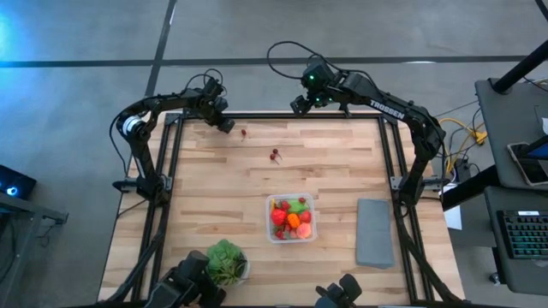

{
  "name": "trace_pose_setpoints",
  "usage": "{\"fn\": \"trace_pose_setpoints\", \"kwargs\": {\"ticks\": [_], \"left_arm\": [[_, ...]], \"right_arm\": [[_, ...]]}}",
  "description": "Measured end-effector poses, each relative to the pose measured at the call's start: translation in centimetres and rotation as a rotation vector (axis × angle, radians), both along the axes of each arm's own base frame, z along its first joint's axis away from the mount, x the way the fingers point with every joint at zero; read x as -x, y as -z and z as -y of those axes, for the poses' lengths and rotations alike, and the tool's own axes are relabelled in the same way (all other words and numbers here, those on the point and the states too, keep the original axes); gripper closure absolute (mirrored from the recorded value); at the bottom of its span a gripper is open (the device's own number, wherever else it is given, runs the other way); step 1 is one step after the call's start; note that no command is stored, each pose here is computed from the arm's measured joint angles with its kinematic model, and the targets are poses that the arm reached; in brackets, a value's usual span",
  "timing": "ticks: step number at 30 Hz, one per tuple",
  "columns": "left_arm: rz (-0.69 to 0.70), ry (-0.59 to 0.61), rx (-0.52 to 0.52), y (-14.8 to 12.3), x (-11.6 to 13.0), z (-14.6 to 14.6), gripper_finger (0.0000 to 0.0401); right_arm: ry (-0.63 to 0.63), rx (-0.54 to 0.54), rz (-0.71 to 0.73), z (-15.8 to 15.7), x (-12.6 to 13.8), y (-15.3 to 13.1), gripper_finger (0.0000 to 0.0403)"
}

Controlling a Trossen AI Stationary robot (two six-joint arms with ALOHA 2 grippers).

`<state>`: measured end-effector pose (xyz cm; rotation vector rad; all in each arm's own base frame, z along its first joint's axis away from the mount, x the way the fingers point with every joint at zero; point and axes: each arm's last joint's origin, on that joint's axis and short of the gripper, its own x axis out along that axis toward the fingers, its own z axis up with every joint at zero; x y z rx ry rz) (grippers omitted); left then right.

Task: Pick and placing Produce into tupperware
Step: Put the red cherry into the transparent bin

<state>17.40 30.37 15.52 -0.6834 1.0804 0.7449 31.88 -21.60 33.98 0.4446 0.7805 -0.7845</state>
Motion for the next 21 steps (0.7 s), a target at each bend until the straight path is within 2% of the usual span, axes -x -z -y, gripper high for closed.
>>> {"fn": "trace_pose_setpoints", "kwargs": {"ticks": [9,21], "left_arm": [[-0.007,-0.005,0.0,-0.02,0.09,0.01,0.0323],[-0.008,-0.003,0.002,-0.32,0.19,0.19,0.0331]], "right_arm": [[0.004,0.002,-0.002,0.07,0.05,0.0,0.0172],[0.004,0.001,-0.002,0.07,0.06,0.01,0.0172]]}}
